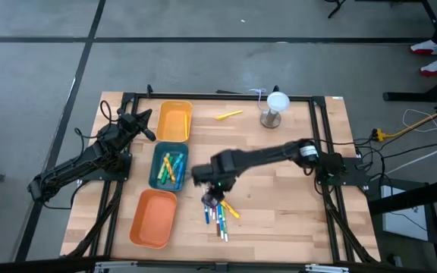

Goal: Pick & Place Markers
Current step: Put the yellow highlighter pen into the blue bin

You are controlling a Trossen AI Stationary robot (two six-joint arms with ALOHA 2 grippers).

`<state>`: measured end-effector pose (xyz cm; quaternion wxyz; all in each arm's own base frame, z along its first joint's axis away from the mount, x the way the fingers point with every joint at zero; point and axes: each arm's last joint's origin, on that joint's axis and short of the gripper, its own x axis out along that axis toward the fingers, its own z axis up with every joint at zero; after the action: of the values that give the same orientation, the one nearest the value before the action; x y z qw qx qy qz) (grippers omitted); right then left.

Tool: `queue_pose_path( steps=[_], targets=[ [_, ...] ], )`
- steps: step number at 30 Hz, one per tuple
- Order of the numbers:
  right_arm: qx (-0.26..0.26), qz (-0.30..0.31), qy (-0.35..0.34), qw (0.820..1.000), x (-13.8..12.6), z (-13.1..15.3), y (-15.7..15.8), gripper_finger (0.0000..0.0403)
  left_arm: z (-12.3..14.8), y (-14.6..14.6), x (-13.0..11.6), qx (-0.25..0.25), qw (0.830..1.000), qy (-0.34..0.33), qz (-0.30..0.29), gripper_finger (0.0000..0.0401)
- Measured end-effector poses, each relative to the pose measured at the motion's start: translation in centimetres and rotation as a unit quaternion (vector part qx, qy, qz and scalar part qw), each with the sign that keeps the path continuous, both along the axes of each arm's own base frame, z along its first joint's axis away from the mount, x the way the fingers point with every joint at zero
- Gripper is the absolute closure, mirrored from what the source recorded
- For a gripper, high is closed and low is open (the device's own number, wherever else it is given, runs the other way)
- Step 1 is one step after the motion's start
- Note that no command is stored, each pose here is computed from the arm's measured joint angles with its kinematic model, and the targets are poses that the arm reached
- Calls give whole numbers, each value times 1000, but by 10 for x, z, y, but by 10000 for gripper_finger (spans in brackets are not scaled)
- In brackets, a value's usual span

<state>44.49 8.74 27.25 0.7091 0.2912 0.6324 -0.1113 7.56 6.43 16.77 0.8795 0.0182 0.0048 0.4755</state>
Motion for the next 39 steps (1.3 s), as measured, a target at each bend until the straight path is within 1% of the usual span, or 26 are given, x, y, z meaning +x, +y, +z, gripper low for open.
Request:
queue_pose_path(
  steps=[4,7,10,17,22,25,33,39],
  targets=[
    [-47,19,3,999,-7,-9,26,234,0,0,0,0,1000,0,0,392],
    [-90,17,3,996,-11,-17,39,238,0,0,0,0,1000,0,0,395],
    [-113,18,4,993,-13,-25,47,238,0,0,0,0,1000,0,0,394],
    [-110,7,4,994,-15,-51,60,238,0,0,0,0,1000,0,0,391],
    [-106,12,2,994,-17,-70,67,238,0,0,0,0,1000,0,0,395],
    [-110,15,15,994,-20,-80,68,238,0,0,0,0,1000,0,0,394],
    [-118,19,37,992,-26,-96,65,238,0,0,0,0,1000,0,0,392],
    [-119,20,40,992,-28,-101,66,238,0,0,0,0,1000,0,0,394]
  ],
)
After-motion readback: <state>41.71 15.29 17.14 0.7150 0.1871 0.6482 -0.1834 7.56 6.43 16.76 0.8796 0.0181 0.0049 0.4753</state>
